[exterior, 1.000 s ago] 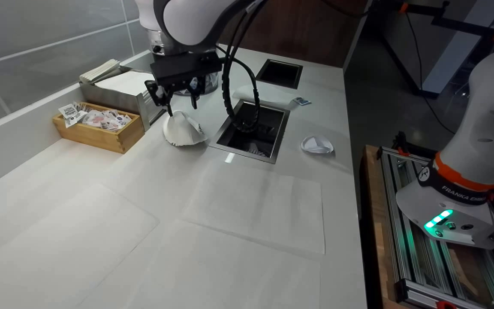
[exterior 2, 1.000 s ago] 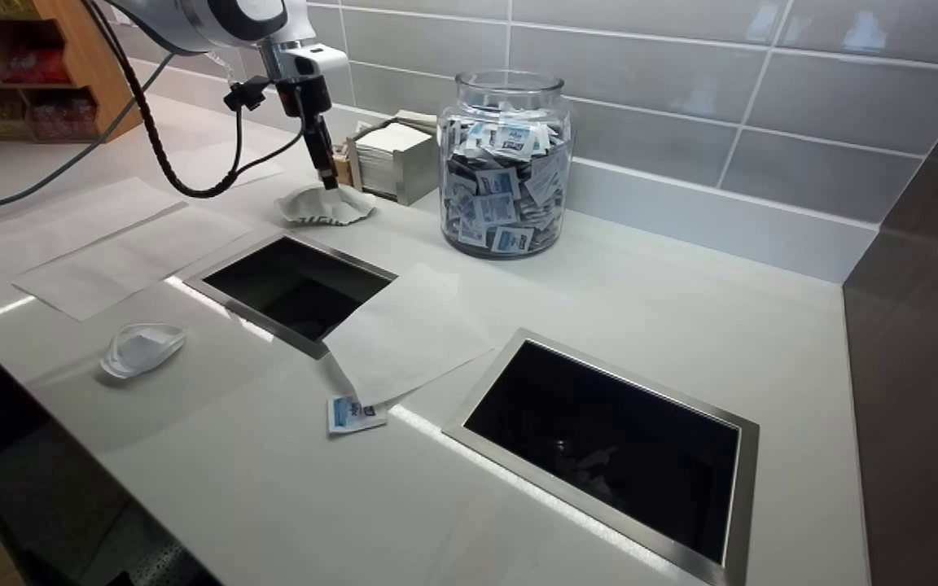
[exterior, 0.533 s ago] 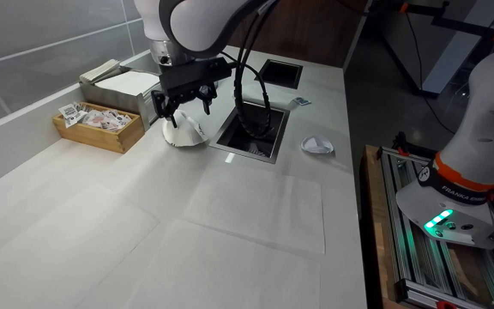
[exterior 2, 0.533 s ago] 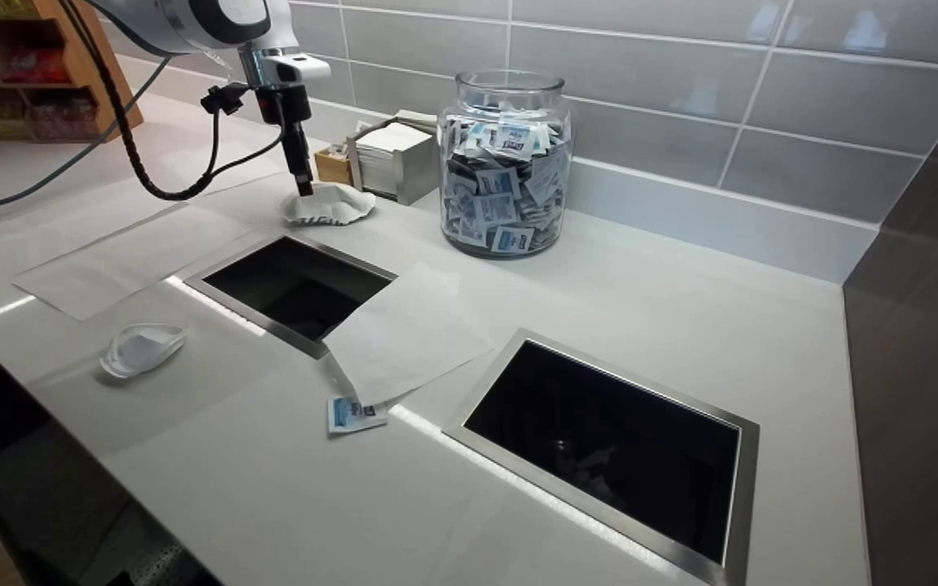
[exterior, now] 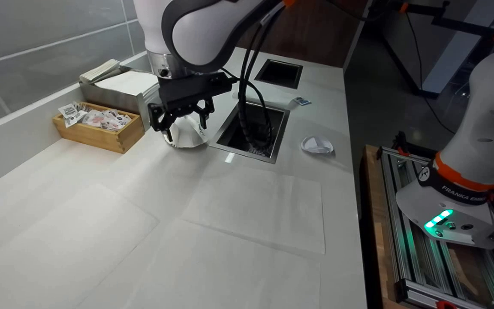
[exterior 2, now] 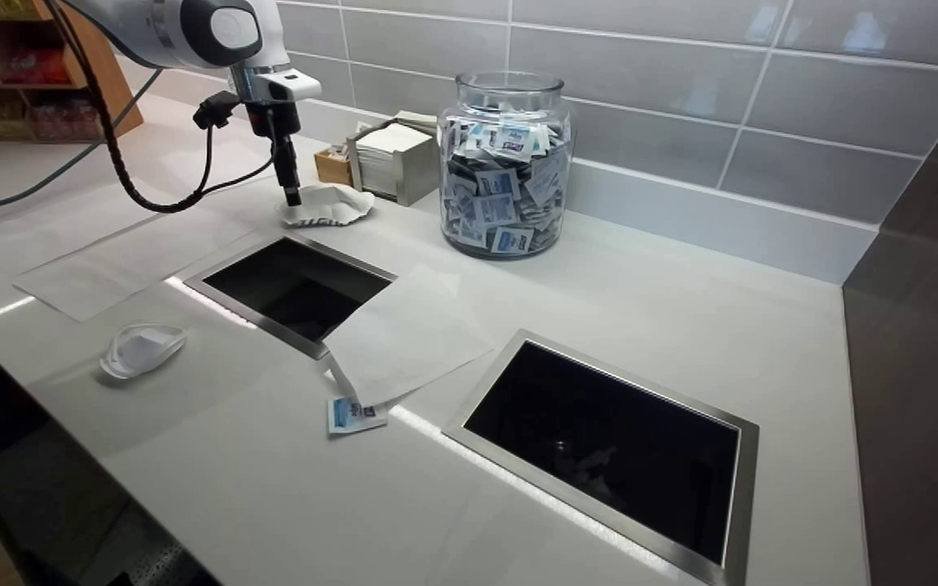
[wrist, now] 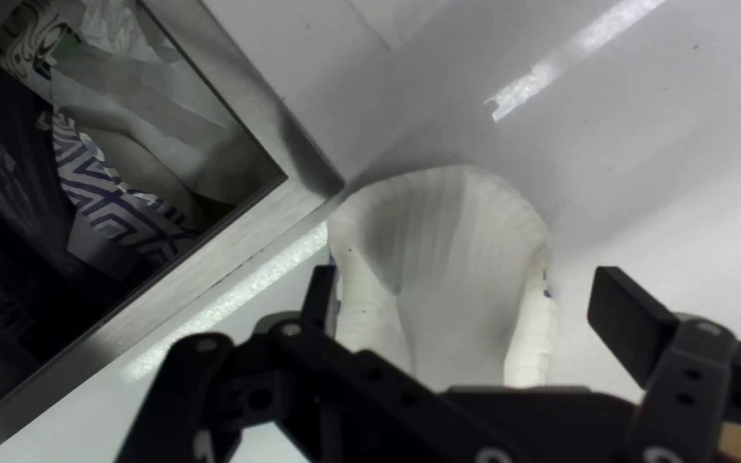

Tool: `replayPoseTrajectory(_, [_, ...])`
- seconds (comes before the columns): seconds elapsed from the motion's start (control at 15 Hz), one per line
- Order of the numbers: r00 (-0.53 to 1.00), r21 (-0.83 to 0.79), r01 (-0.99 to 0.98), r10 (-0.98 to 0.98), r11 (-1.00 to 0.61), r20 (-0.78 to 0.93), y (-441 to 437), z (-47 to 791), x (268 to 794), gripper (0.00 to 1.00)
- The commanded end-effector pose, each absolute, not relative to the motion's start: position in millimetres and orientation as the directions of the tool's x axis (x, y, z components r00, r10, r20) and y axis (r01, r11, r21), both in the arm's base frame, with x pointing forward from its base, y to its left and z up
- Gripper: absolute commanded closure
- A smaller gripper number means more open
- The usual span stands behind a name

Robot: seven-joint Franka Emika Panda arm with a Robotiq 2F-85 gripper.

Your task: Put the white paper in the left open trash disposer

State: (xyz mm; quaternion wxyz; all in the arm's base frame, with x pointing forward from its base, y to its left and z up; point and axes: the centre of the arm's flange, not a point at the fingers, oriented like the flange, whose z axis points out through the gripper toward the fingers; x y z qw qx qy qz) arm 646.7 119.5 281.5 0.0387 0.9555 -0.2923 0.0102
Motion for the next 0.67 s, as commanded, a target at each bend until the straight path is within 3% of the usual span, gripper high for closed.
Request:
replayPoseTrajectory(0.0, [0.838, 0.024, -0.545, -0.544, -0.838, 0.054, 115, 271, 646, 0.0])
replayPoseTrajectory(0.13, [0.844, 0.027, -0.534, -0.532, -0.845, 0.063, 115, 267, 649, 0.0])
replayPoseTrajectory(0.2, [0.847, 0.031, -0.53, -0.527, -0.847, 0.065, 116, 265, 650, 0.25])
replayPoseTrajectory(0.33, [0.852, 0.042, -0.522, -0.52, -0.852, 0.055, 116, 260, 649, 0.3])
replayPoseTrajectory(0.6, [0.852, 0.052, -0.523, -0.522, -0.851, 0.036, 114, 255, 648, 0.64])
